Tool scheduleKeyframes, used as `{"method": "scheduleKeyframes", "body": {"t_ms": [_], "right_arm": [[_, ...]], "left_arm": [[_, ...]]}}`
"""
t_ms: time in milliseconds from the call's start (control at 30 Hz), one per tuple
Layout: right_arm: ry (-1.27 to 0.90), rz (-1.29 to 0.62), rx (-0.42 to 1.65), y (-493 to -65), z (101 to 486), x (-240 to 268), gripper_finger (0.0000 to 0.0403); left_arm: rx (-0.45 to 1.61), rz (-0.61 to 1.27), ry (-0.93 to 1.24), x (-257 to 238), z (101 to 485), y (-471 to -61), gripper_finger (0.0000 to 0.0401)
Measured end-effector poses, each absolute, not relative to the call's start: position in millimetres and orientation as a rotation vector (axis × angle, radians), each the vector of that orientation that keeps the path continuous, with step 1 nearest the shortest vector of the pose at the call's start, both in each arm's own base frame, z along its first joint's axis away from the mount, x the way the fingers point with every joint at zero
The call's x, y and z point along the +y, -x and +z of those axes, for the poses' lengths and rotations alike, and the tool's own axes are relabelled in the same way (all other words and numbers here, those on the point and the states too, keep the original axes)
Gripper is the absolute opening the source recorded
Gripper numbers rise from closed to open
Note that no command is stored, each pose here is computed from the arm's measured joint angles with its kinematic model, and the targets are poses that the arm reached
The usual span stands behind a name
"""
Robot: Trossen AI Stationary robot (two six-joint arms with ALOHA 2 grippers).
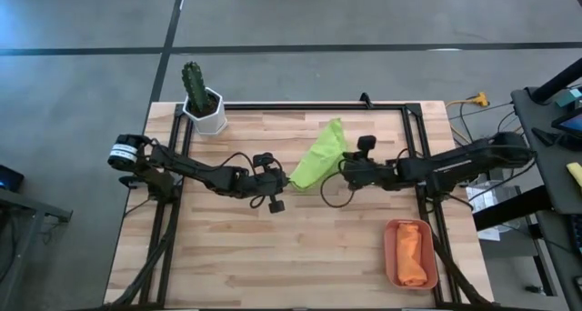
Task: Roll microfiber towels into tight, uniform cylinder then place into a basket
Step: Fold the green microfiber cloth
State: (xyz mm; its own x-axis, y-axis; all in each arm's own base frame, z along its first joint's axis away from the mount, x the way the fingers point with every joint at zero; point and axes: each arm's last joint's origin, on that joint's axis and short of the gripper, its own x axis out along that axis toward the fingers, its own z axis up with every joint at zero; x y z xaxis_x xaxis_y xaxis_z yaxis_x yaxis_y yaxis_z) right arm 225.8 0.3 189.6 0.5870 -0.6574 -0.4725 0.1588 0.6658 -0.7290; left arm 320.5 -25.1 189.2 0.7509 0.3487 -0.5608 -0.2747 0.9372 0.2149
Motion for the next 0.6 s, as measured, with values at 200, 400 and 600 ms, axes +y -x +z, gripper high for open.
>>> {"method": "scheduleKeyframes", "body": {"t_ms": [200, 400, 600], "right_arm": [[0.602, -0.544, 0.620, -208.9, 223.1, 8.8, 0.0009], [0.578, -0.396, 0.485, -192.1, 242.7, 27.0, 0.0009], [0.592, -0.344, 0.392, -180.3, 255.6, 40.1, 0.0009]], "left_arm": [[0.642, 0.342, -0.123, -25.1, 187.8, -320.6, 0.0000], [0.677, 0.344, -0.132, -25.0, 185.0, -318.3, 0.0000], [0.750, 0.373, -0.078, -26.5, 179.9, -311.3, 0.0000]]}}
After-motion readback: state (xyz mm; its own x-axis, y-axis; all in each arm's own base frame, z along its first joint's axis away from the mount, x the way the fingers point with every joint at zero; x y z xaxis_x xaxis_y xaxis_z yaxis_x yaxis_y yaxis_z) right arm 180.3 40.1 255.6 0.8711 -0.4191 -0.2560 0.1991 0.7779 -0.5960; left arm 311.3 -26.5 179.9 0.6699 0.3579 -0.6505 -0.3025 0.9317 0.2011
